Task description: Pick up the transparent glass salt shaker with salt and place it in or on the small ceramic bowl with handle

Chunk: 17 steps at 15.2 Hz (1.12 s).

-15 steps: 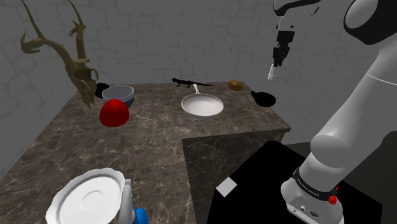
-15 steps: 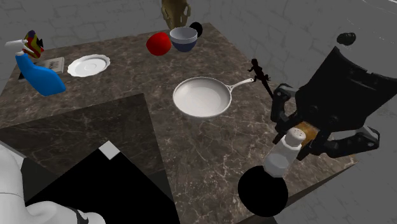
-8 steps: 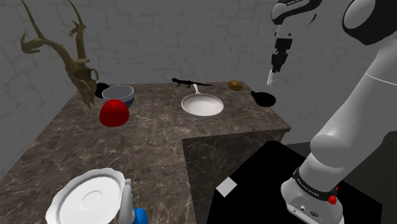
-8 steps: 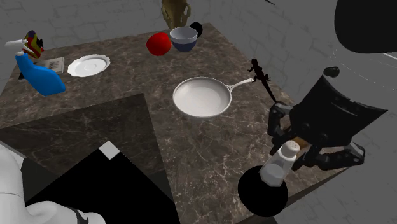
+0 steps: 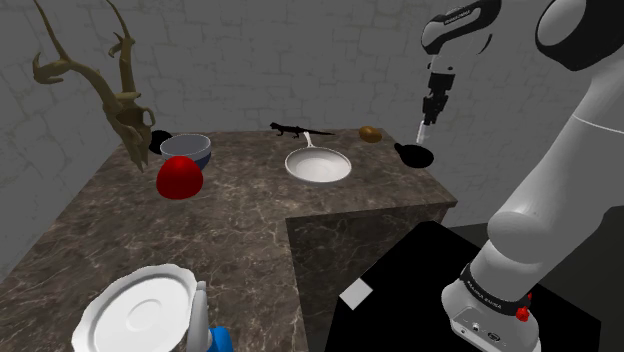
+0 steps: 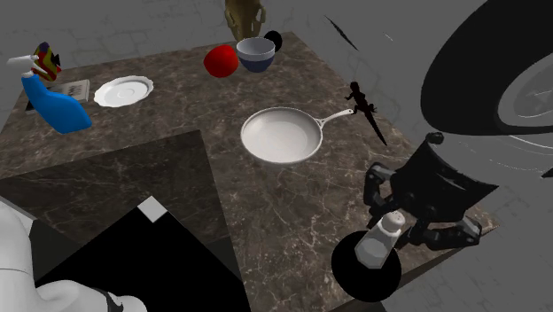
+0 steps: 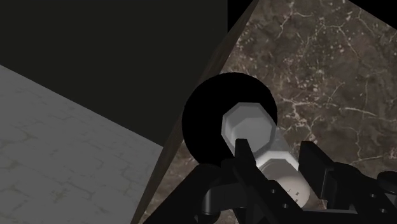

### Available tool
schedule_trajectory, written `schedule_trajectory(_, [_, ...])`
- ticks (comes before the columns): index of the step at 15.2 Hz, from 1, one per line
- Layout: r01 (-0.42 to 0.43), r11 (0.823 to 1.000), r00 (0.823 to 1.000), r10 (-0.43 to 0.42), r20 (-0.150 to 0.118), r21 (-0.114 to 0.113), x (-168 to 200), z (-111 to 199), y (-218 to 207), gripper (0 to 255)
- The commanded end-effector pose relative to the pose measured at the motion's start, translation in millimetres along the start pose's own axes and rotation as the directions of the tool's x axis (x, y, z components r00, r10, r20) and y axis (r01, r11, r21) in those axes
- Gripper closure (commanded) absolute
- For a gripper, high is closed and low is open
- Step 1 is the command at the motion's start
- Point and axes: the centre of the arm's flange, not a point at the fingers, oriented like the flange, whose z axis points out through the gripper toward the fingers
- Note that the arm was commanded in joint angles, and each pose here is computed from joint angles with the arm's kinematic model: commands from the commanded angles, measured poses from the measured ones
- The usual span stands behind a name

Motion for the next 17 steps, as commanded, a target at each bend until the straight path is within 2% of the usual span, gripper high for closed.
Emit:
schedule_trajectory(1, [0.000, 1.000, 1.000, 0.000, 0.000, 0.000, 1, 11, 1, 255])
schedule_trajectory(4, [0.000, 1.000, 1.000, 0.000, 0.000, 0.000, 4, 29, 2, 255])
schedule_trajectory(12, [0.000, 1.000, 1.000, 0.000, 0.000, 0.000, 4, 29, 2, 255])
schedule_trajectory(13, [0.000, 1.000, 1.000, 0.000, 0.000, 0.000, 4, 29, 2, 0])
schedule_trajectory(17, [0.000, 1.000, 1.000, 0.000, 0.000, 0.000, 4, 29, 2, 0])
